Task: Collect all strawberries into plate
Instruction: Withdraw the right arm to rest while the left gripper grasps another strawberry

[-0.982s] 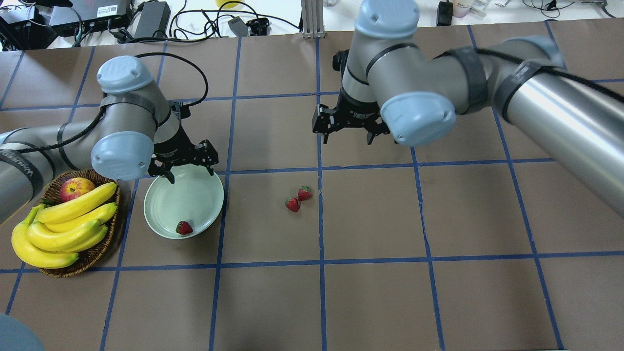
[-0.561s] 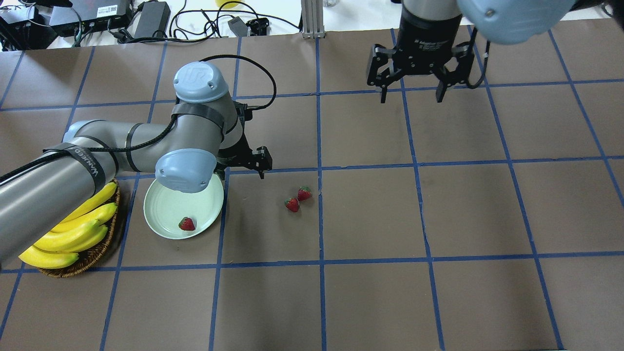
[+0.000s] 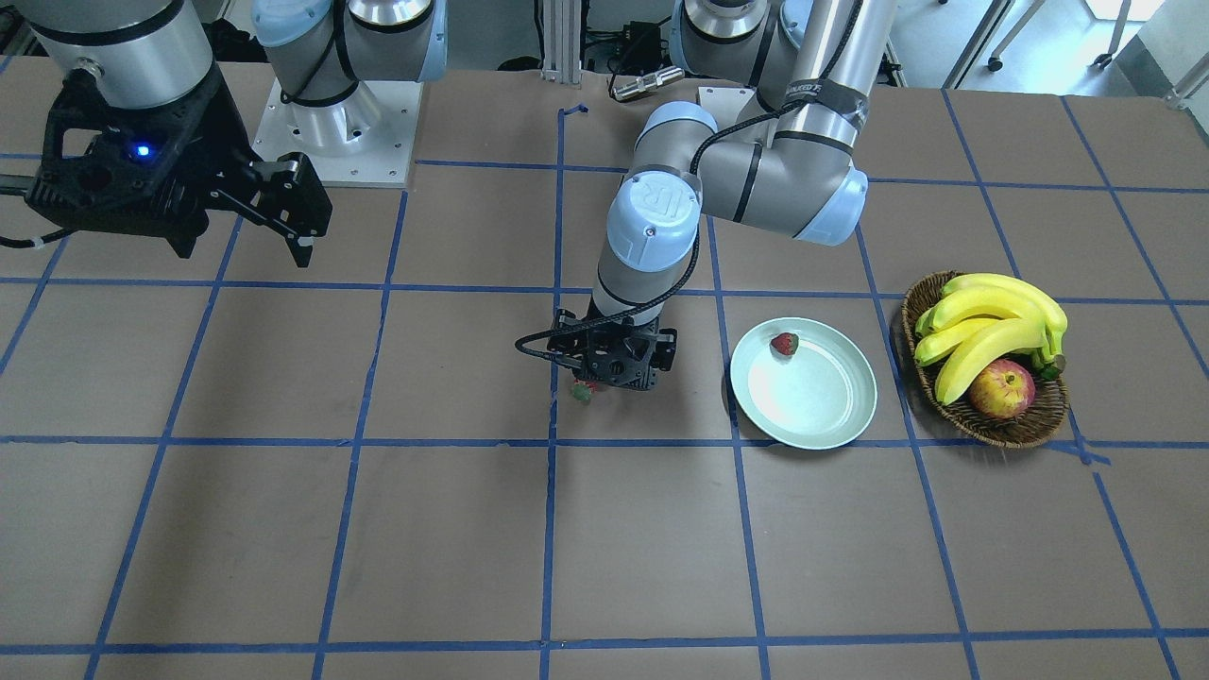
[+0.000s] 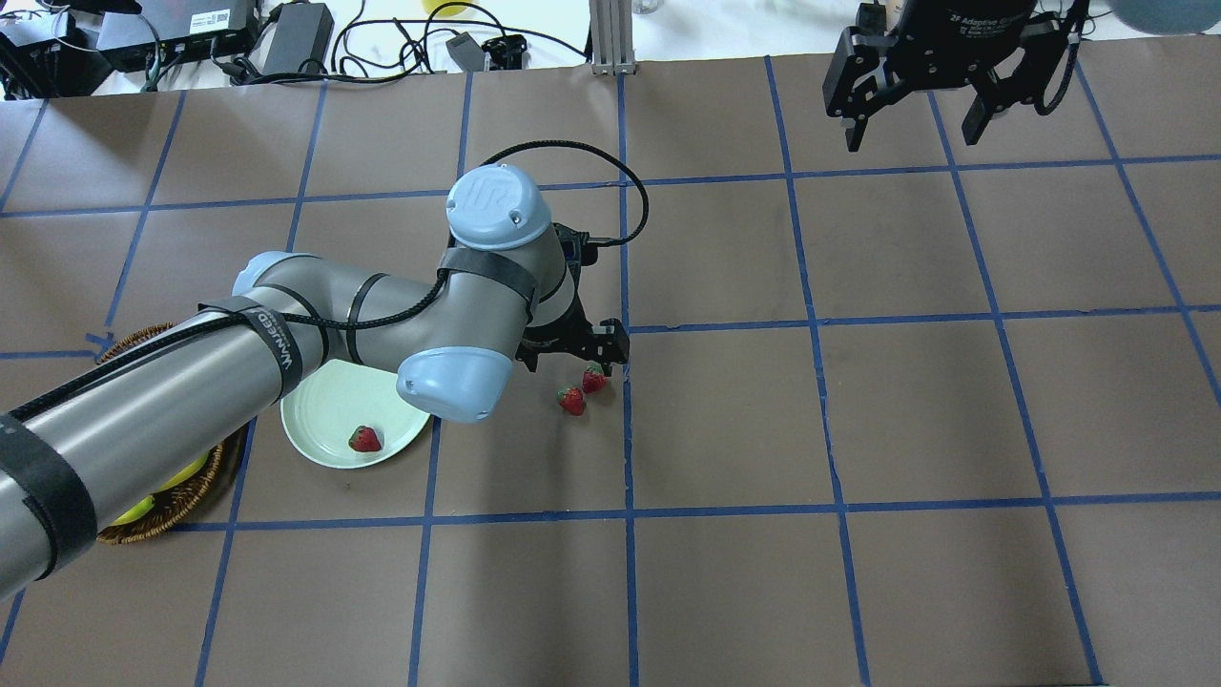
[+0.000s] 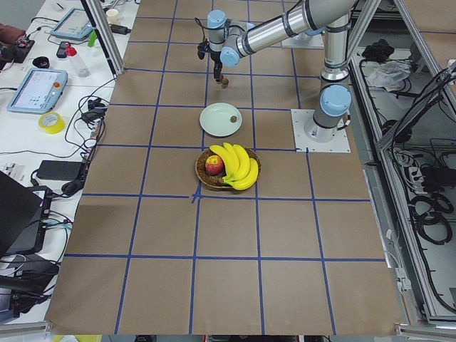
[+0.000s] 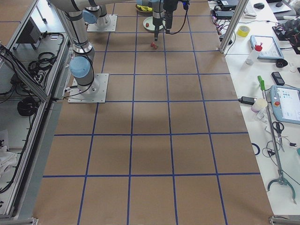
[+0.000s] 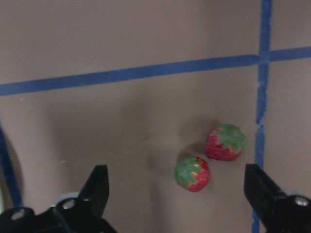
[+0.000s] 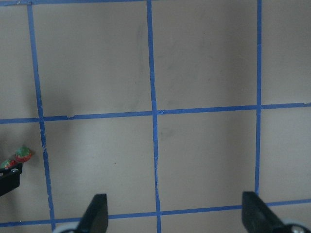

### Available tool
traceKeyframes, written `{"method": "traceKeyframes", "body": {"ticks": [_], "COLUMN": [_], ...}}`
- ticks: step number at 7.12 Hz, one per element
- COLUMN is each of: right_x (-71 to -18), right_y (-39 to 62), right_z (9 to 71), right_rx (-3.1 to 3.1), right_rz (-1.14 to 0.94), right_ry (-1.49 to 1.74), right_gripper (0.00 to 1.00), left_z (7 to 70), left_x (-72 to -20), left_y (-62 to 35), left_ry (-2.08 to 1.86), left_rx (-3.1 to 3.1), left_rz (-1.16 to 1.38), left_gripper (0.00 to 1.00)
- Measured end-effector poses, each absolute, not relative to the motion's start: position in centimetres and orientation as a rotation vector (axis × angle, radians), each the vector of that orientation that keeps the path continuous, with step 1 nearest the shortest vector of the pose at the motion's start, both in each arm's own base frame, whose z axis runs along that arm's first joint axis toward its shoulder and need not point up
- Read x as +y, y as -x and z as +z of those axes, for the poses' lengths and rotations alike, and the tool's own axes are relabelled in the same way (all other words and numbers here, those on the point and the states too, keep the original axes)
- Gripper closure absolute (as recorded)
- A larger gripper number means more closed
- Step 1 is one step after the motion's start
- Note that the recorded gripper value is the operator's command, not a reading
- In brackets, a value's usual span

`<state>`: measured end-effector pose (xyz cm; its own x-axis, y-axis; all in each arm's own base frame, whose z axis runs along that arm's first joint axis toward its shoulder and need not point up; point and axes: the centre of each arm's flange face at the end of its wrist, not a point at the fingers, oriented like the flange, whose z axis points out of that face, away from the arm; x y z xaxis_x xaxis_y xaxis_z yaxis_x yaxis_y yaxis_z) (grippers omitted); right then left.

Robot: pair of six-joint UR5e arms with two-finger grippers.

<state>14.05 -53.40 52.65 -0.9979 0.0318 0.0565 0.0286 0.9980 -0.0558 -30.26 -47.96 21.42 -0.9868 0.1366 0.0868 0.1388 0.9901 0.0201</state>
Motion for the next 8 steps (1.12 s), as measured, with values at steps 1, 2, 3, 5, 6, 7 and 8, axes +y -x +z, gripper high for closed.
{"method": "traceKeyframes", "body": {"ticks": [1, 2, 3, 5, 6, 7, 8], "right_x": [-53.6, -53.6, -53.6, -53.6, -53.6, -53.6, -53.5], "right_y": [-13.9, -13.9, -13.9, -13.9, -13.9, -13.9, -14.0], "right_z": [52.5, 52.4, 52.3, 52.1, 52.0, 52.1, 52.1], "right_rx": [-3.083, -3.083, -3.085, -3.087, -3.087, -3.087, -3.087], "right_rz": [0.149, 0.177, 0.185, 0.184, 0.184, 0.185, 0.187], "right_ry": [0.035, 0.029, 0.028, 0.028, 0.028, 0.028, 0.026], "right_gripper": [0.0, 0.0, 0.0, 0.0, 0.0, 0.0, 0.0], "left_z": [20.3, 19.4, 18.4, 17.2, 16.9, 16.9, 17.0], "left_x": [-47.7, -47.3, -47.0, -46.8, -46.8, -46.8, -46.8], "left_y": [30.5, 30.6, 30.6, 30.5, 30.6, 30.6, 30.5], "left_ry": [0.221, 0.226, 0.227, 0.229, 0.227, 0.225, 0.23], "left_rx": [-3.055, -3.06, -3.064, -3.067, -3.066, -3.067, -3.067], "left_rz": [-0.062, -0.083, -0.107, -0.134, -0.136, -0.135, -0.131], "left_gripper": [0.1, 0.11, 0.21, 0.7, 0.74, 0.9, 0.96]}}
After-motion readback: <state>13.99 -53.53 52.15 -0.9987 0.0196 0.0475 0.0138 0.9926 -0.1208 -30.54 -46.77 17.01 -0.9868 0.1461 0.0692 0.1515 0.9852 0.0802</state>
